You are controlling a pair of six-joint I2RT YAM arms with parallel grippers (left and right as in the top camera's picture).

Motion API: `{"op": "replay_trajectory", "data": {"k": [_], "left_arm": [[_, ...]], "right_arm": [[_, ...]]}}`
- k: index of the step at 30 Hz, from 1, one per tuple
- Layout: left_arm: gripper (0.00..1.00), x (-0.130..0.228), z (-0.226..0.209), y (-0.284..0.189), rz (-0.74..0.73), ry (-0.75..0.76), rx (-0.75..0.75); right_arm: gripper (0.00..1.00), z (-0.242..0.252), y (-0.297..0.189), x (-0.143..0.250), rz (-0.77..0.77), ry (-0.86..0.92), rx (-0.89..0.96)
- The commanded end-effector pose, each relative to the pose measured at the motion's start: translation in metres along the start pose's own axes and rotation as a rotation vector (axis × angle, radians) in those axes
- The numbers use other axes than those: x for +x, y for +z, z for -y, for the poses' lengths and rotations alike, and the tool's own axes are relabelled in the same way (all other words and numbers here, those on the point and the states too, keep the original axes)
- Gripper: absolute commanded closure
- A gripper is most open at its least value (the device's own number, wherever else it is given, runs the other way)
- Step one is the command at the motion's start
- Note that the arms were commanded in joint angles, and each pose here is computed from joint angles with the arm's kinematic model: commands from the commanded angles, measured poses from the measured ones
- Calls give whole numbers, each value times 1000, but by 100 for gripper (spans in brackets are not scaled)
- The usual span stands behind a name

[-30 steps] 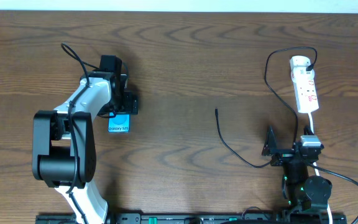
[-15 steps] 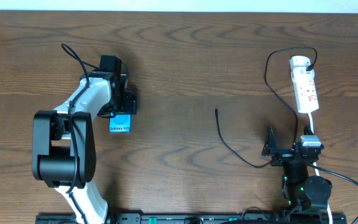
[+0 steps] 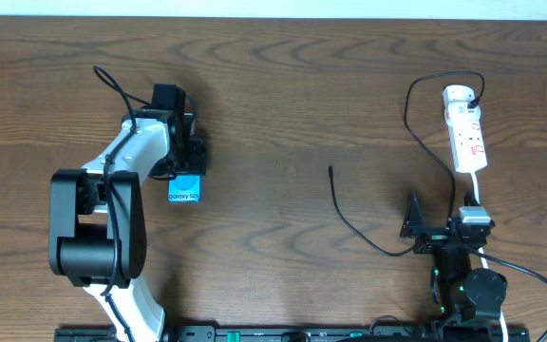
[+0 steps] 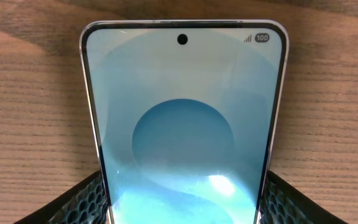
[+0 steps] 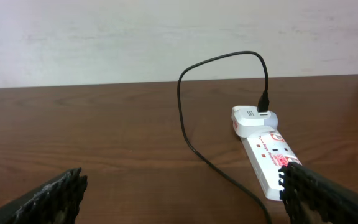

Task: Plug charger to phone and switch on socket
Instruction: 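Close the left gripper on the phone's sides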

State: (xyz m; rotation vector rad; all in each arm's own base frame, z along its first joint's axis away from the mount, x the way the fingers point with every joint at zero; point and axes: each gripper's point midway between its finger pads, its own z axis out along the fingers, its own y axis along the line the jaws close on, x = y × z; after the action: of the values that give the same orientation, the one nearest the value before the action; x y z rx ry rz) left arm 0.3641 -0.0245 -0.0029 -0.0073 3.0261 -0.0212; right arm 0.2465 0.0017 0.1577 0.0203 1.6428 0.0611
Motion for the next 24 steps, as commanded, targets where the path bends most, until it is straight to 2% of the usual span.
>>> {"op": "replay_trajectory", "data": {"k": [1, 15, 24], "left_arm": [[33, 11, -2, 8, -40, 1, -5], [33, 11, -2, 8, -39, 1, -5], [37, 11, -2, 8, -39, 1, -5]], "right_arm": [[1, -2, 0, 1, -1, -8, -11], [1, -2, 0, 1, -1, -8, -11], [1, -2, 0, 1, -1, -8, -11]]}}
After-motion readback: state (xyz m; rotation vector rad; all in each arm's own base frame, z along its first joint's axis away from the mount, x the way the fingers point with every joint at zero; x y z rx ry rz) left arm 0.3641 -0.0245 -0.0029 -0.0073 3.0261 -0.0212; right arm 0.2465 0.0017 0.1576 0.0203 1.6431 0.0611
